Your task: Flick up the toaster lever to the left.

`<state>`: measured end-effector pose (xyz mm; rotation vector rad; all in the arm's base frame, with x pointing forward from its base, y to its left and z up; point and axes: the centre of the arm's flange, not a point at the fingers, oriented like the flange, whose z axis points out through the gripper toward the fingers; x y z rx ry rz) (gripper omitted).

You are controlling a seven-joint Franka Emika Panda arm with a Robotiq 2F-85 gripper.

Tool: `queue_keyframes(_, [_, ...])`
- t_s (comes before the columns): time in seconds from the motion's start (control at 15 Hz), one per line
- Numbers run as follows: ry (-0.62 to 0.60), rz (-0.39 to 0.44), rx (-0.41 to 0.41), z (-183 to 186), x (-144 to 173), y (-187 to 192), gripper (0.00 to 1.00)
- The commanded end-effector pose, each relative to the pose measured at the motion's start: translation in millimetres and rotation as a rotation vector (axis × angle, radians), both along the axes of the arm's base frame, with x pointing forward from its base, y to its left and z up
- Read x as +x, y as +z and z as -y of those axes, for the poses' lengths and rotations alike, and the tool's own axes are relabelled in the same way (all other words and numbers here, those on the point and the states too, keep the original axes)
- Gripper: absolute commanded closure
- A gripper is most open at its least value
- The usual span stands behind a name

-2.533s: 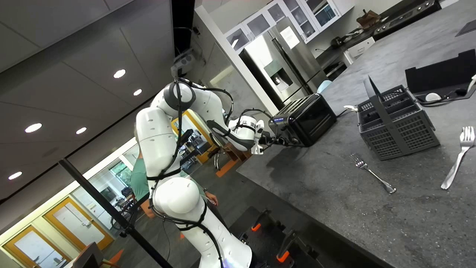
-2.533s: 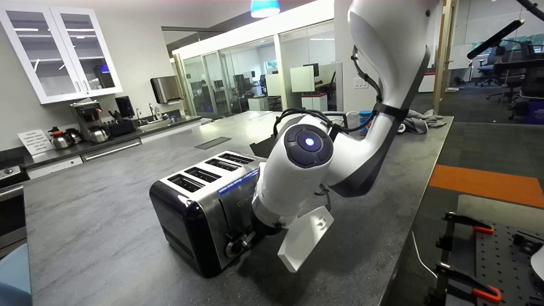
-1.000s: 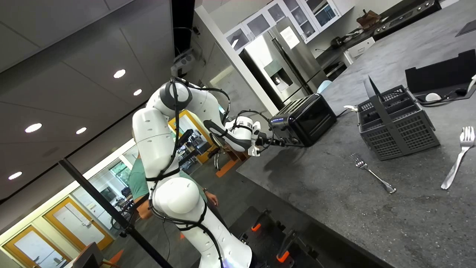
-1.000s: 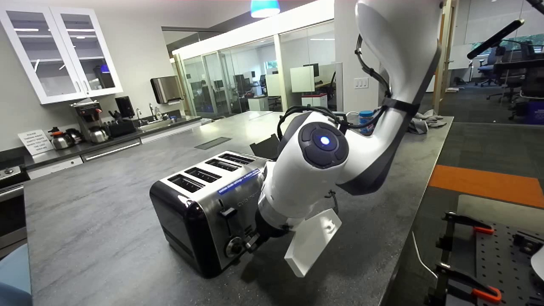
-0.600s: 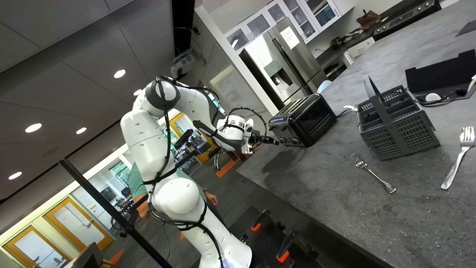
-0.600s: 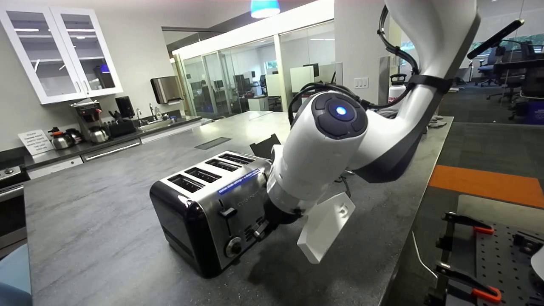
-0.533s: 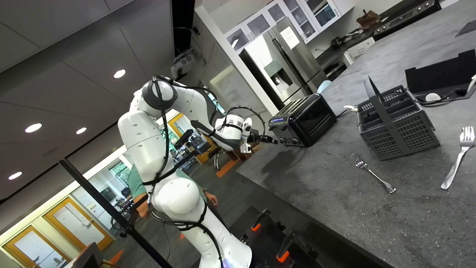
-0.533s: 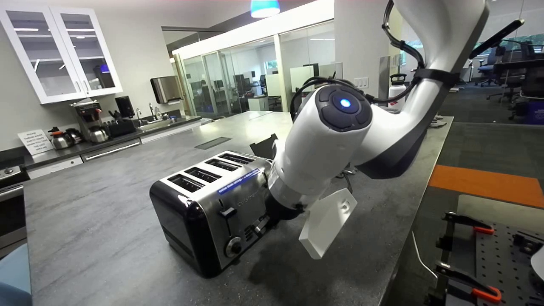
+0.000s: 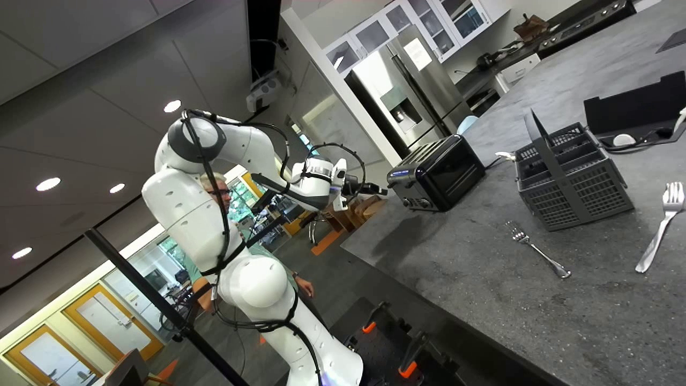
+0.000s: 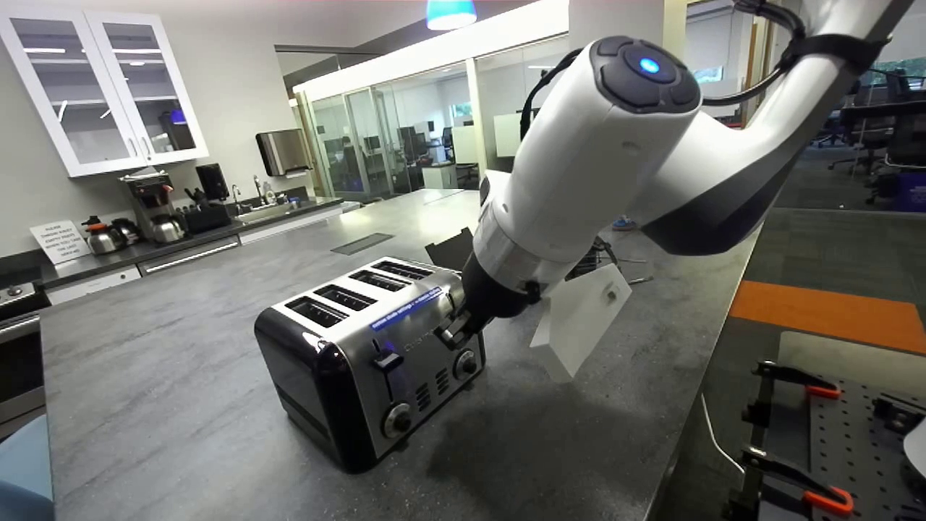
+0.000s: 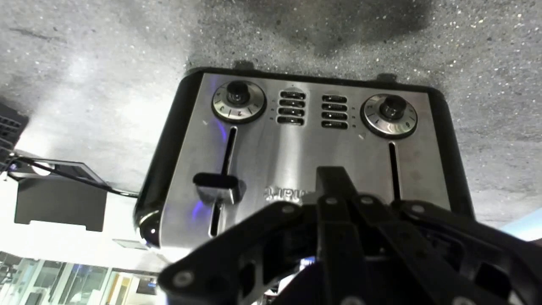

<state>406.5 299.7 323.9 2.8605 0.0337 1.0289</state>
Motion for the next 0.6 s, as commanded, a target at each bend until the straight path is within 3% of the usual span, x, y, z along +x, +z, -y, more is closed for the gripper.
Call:
queue_keyframes(0.0, [-0.001,0.039,-0.03,14.4,-24.2,34.7,1.0])
queue_keyframes(0.53, [0.003,0.068,-0.027,24.2,-42.3,48.7,1.0])
